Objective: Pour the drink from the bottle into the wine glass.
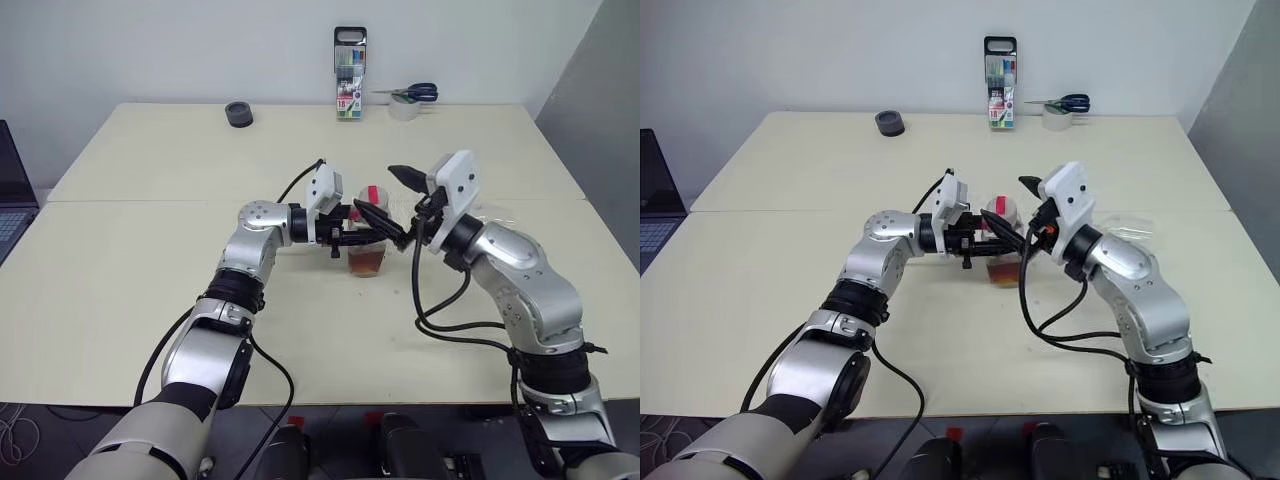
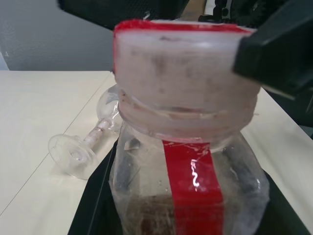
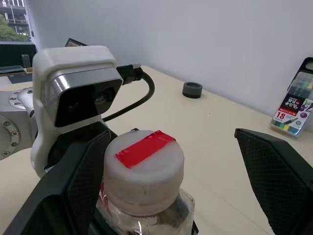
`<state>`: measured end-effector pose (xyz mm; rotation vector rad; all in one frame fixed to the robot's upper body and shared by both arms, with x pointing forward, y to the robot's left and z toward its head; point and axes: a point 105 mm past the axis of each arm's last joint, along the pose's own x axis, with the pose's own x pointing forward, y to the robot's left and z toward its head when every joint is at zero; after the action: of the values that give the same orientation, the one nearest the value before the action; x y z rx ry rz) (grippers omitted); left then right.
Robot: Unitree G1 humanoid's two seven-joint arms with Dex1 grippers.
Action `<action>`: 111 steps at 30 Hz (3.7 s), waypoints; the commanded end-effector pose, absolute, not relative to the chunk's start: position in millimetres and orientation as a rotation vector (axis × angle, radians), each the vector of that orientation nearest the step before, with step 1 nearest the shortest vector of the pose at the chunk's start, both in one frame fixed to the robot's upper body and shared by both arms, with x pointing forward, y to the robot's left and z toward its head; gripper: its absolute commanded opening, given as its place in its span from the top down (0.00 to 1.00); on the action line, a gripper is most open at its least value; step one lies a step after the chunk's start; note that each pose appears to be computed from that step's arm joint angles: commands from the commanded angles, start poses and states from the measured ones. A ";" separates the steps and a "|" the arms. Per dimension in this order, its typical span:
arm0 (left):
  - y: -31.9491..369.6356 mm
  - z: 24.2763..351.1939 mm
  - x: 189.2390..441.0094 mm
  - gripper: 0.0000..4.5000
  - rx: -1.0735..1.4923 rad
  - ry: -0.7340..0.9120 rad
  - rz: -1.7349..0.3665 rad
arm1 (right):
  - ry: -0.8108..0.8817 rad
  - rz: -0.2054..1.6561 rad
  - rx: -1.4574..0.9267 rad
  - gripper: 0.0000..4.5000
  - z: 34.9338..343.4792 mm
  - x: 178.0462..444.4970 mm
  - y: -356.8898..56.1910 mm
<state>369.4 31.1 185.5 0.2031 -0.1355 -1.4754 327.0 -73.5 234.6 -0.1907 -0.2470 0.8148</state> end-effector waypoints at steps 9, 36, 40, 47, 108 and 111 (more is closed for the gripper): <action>32.6 207.7 371.0 0.62 0.238 -0.221 -1.477 | -0.247 0.909 -0.177 0.04 245.8 303.6 -77.8; 28.4 206.1 368.8 0.62 0.249 -0.219 -1.504 | -0.296 0.809 -0.194 0.04 254.8 325.7 -63.2; 28.3 205.5 368.6 0.62 0.253 -0.217 -1.505 | -0.285 0.775 -0.170 0.04 253.7 329.3 -71.9; 28.7 203.3 367.9 0.62 0.261 -0.211 -1.510 | -0.263 0.753 -0.161 0.04 250.6 330.1 -79.7; 29.2 199.7 367.8 0.62 0.263 -0.215 -1.500 | -0.202 0.882 -0.164 0.04 246.4 316.0 -70.7; 29.4 199.4 367.6 0.62 0.264 -0.215 -1.500 | -0.202 0.890 -0.169 0.18 246.0 317.1 -68.2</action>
<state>369.7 30.1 186.7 0.2455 -0.1487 -1.4935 321.1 -72.2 233.4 -0.1485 -0.1432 0.8704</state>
